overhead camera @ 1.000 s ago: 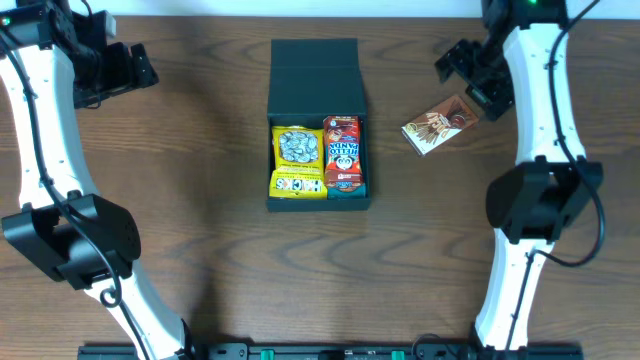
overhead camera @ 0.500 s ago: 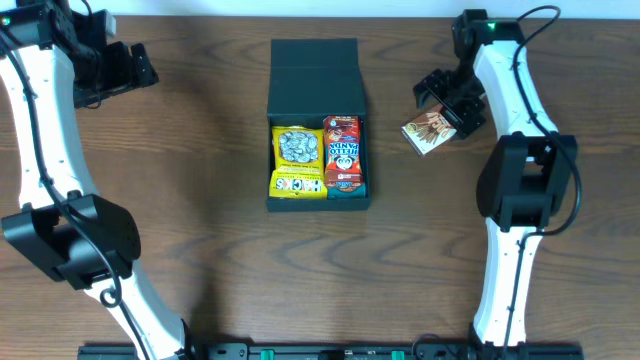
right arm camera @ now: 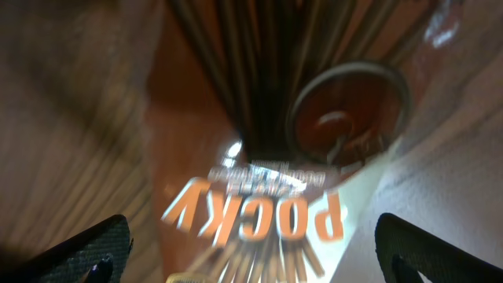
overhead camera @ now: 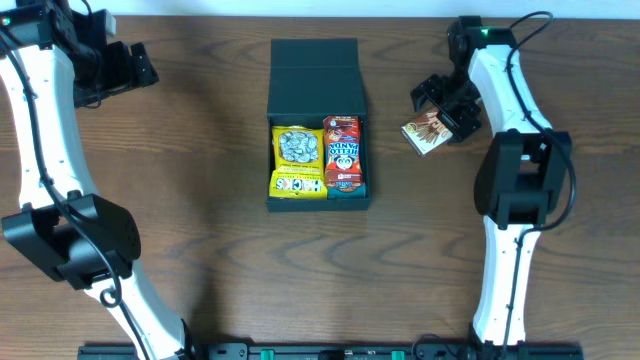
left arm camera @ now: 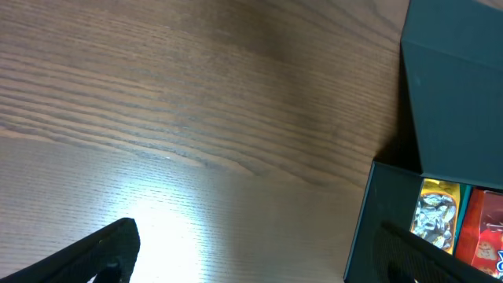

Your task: Pack container

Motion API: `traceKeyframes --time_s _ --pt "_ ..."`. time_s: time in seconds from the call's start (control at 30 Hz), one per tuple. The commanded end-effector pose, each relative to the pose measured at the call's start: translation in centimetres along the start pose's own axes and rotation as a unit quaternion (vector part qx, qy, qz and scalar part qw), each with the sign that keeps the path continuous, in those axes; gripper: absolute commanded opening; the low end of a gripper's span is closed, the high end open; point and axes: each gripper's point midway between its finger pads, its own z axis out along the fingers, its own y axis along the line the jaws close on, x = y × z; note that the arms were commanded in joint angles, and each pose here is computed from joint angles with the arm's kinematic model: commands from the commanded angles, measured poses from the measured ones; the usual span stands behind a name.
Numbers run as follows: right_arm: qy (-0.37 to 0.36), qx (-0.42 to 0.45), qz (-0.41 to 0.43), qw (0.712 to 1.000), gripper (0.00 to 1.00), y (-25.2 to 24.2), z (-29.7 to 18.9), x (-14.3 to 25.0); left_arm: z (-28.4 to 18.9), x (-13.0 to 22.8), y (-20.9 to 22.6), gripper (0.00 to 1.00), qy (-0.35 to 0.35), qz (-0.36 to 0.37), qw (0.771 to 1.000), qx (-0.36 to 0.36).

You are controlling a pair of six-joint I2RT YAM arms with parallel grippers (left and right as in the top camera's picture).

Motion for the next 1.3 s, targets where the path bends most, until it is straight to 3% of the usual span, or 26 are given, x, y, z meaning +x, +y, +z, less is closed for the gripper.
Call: traceKeyframes --time_s 0.0,0.47,0.6,0.83,1.07,1.27 --pt "-0.006 0.025 0.006 1.000 0.99 -0.6 1.4 -0.1 0.1 0.1 0.1 0.95 0.002 0.002 1.000 0.000" --pt "-0.012 0.024 -0.013 1.000 0.99 -0.6 3.0 -0.4 0.1 0.1 0.1 0.95 0.002 0.002 1.000 0.000" --pt "-0.012 0.023 -0.014 1.000 0.83 -0.6 3.0 -0.4 0.1 0.1 0.1 0.95 0.002 0.002 1.000 0.000" --pt "-0.007 0.012 -0.032 0.999 0.66 -0.1 2.7 -0.3 0.1 0.1 0.1 0.95 0.002 0.002 1.000 0.000" --pt "-0.017 -0.040 -0.081 0.996 0.65 2.6 -1.0 -0.6 0.1 0.1 0.1 0.95 0.003 0.002 1.000 0.000" --pt "-0.052 -0.075 -0.182 0.979 0.64 5.4 -6.9 0.9 0.1 0.1 0.1 0.95 0.002 0.002 1.000 0.000"
